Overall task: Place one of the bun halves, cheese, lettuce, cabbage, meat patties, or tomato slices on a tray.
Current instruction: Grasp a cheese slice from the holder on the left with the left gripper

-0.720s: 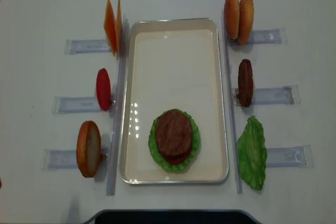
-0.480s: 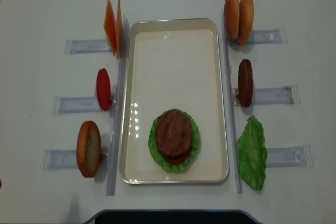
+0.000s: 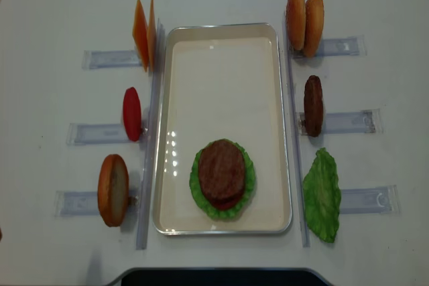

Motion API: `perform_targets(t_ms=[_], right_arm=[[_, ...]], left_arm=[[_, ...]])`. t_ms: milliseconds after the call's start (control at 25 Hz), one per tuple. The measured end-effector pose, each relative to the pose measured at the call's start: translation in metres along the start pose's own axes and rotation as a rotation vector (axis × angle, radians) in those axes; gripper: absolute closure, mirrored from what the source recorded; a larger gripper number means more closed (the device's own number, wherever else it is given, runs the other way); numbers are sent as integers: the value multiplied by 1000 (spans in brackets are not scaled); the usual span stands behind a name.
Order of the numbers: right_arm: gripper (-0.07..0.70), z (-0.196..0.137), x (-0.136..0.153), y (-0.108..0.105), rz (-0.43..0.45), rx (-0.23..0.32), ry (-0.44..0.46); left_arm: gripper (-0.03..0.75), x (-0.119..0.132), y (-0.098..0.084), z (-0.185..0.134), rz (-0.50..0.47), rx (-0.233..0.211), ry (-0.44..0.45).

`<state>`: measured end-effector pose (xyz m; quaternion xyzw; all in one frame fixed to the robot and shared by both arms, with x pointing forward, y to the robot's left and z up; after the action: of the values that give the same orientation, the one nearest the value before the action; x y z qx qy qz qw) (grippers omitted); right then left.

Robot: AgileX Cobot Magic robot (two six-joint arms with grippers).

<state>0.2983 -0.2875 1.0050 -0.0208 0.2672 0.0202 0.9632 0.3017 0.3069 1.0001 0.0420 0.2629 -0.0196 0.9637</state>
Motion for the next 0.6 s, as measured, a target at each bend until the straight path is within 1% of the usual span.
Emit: perform_targets(t_ms=[600], right_arm=[[216, 0, 0, 0, 0, 0, 0]], left_arm=[[715, 0, 0, 0, 0, 0, 0]])
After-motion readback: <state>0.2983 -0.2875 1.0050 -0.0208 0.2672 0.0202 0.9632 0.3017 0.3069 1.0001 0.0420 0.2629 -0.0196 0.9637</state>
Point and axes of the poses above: a point on each arm's last joint axis where the gripper is mounted, x pointing out along that axis toward the gripper, y along the wrist's bending axis when the last joint is at zero, z = x × y, the point moved 8 cm from there along x, pointing out along that axis toward the gripper, and after that the axes turned 1 degree about x, right-handed, at the moved point
